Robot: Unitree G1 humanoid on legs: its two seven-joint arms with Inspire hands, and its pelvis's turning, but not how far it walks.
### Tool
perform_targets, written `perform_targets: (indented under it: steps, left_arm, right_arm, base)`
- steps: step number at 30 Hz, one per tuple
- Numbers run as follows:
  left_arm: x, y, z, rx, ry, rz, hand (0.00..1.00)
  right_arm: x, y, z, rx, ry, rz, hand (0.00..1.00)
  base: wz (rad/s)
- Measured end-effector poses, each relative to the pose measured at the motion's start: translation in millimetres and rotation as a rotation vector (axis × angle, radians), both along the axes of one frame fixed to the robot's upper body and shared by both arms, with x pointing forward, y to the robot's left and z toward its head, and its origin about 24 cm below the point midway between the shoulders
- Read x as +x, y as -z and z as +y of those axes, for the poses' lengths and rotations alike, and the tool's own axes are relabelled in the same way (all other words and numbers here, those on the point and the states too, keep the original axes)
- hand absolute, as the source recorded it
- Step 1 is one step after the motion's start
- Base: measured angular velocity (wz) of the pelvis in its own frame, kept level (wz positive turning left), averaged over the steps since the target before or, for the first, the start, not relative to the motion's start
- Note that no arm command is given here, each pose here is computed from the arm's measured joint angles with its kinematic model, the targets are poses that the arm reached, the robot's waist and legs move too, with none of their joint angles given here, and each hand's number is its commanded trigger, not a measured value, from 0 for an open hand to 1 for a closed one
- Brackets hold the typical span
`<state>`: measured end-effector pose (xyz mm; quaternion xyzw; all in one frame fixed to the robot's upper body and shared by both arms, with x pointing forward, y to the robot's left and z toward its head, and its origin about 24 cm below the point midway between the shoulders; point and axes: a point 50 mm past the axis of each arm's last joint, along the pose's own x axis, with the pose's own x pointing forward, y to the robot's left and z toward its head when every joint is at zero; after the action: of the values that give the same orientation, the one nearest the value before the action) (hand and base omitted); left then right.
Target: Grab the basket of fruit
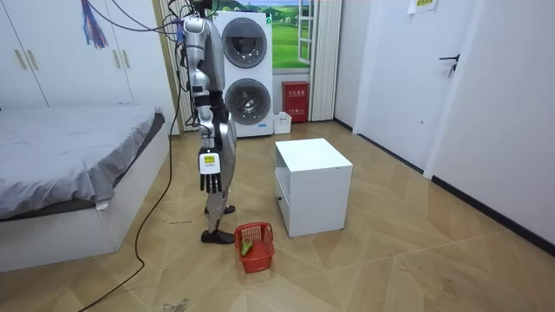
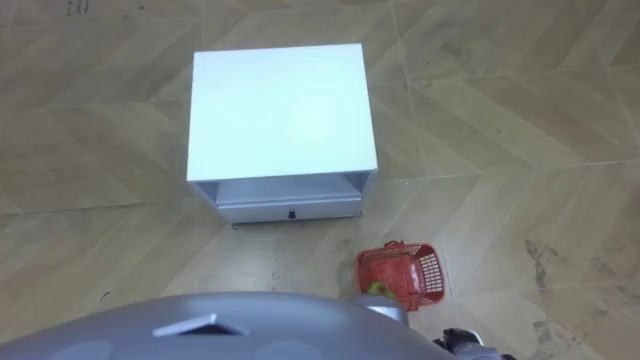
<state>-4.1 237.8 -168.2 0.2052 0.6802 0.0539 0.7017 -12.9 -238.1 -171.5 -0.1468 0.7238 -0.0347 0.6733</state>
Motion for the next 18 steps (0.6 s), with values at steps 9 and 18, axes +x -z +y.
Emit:
perform_targets:
  steps: [9,18]
  left_arm:
    - [0.0,0.0,0.1,0.000,-0.002,0.001,0.00]
    - [-1.2,-0.1,0.2,0.000,-0.003,0.003,0.00]
  right_arm:
    - [-1.0,-0.2,-0.7,-0.014,-0.002,0.001,0.00]
    - [0.1,-0.3,-1.2,-0.022,-0.002,-0.004,0.00]
  base:
    - [0.00]
    - [0.00]
